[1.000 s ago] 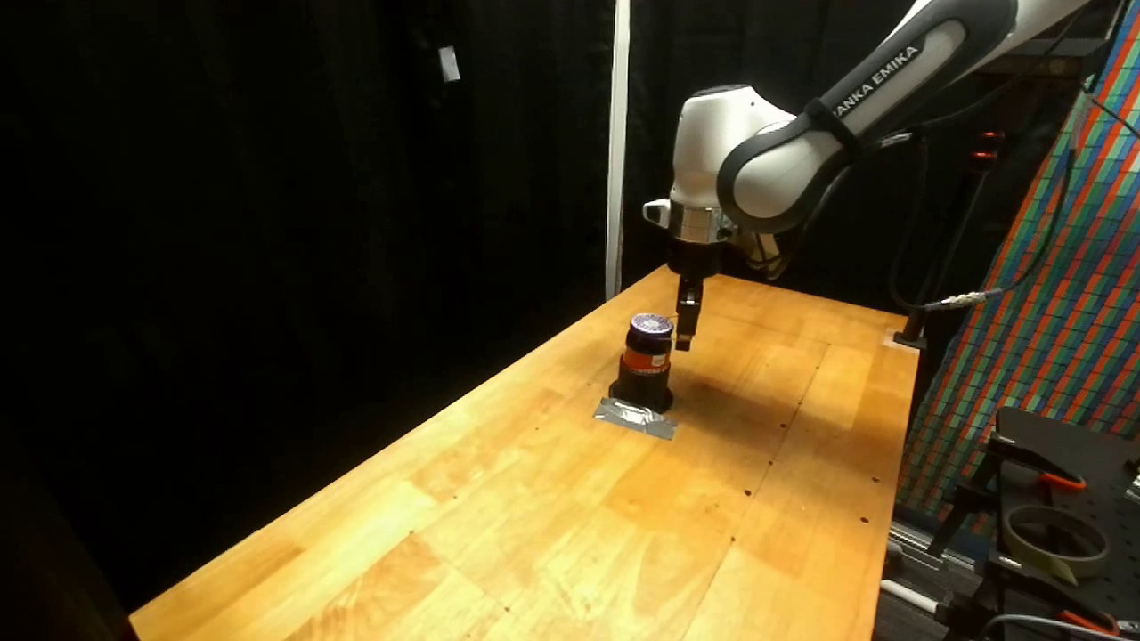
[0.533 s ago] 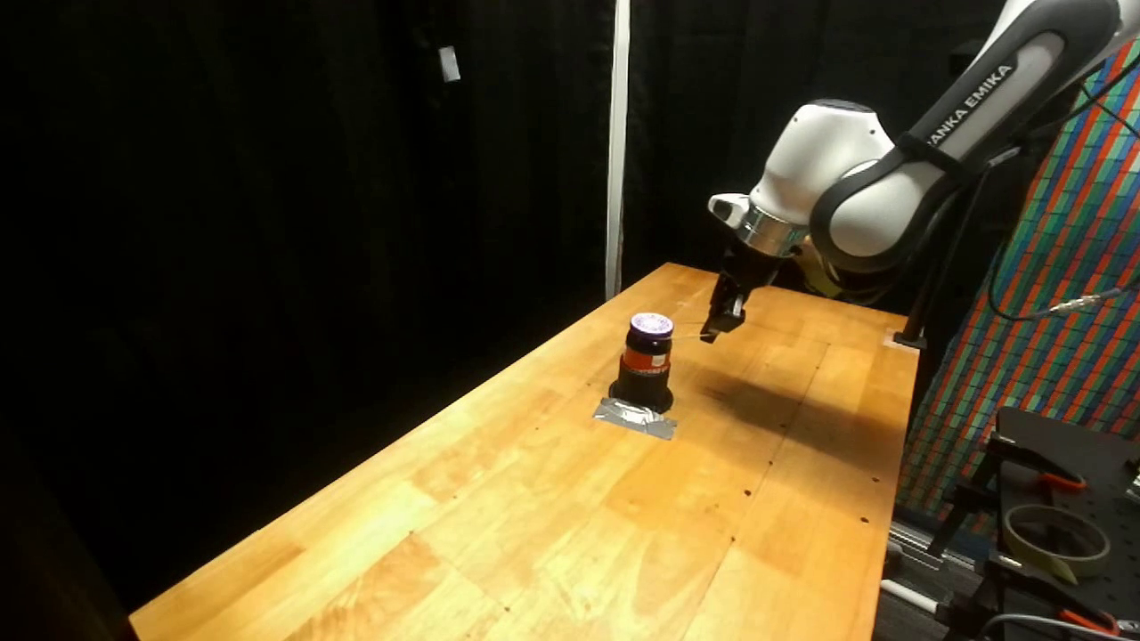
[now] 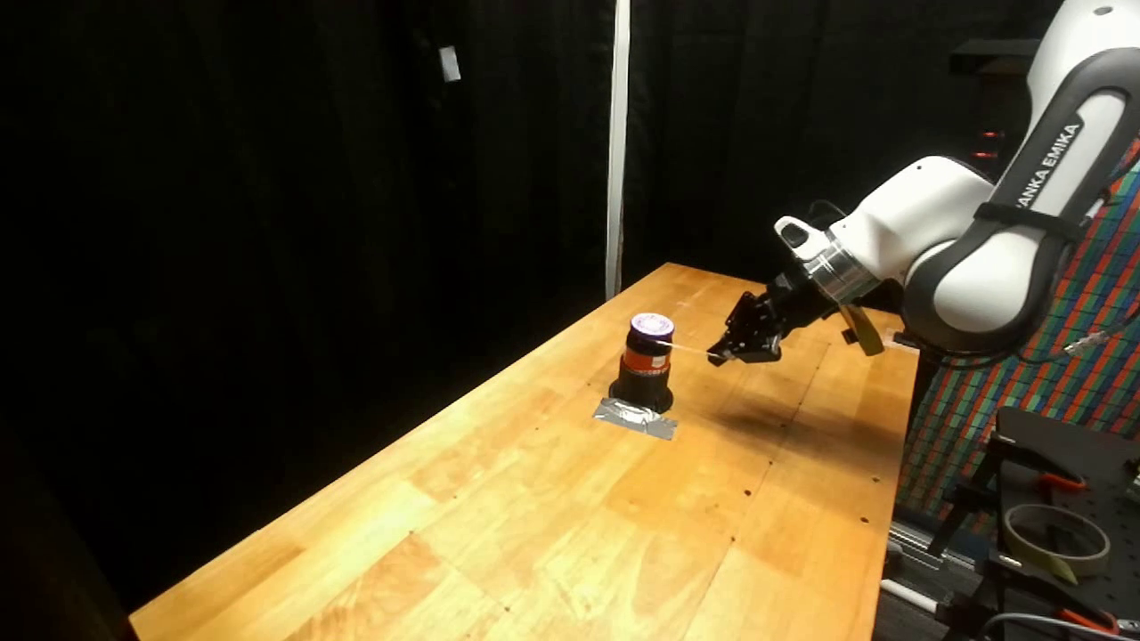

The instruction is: Put the elastic around the bottle on the table

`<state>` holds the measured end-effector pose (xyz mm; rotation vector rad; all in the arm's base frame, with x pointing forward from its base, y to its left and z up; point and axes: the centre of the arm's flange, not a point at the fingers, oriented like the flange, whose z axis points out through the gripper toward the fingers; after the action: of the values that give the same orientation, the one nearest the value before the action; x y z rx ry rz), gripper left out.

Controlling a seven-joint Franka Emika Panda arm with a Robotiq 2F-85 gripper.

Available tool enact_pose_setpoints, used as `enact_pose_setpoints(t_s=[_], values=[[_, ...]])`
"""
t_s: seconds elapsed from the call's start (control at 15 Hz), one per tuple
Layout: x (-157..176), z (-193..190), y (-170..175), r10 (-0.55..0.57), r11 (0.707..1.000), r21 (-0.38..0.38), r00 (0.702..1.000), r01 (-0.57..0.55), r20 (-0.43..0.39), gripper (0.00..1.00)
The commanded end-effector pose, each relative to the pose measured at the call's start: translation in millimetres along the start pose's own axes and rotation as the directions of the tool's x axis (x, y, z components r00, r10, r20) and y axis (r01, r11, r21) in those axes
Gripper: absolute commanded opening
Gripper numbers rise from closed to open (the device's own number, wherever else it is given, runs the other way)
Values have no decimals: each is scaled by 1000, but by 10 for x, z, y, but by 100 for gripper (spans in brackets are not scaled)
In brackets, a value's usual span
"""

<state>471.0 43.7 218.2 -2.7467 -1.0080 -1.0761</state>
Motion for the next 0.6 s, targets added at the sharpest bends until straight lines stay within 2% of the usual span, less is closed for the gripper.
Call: enact_pose_setpoints(t_s=[0.0,0.2,0.53], values=[[-442,-132,24,-4,999,-54,990,-4,-144,14],[-655,-177,41,-1,992,-125,965,-32,-263,14],[-859,-179,-70,-46,982,-183,907,-34,-418,14]])
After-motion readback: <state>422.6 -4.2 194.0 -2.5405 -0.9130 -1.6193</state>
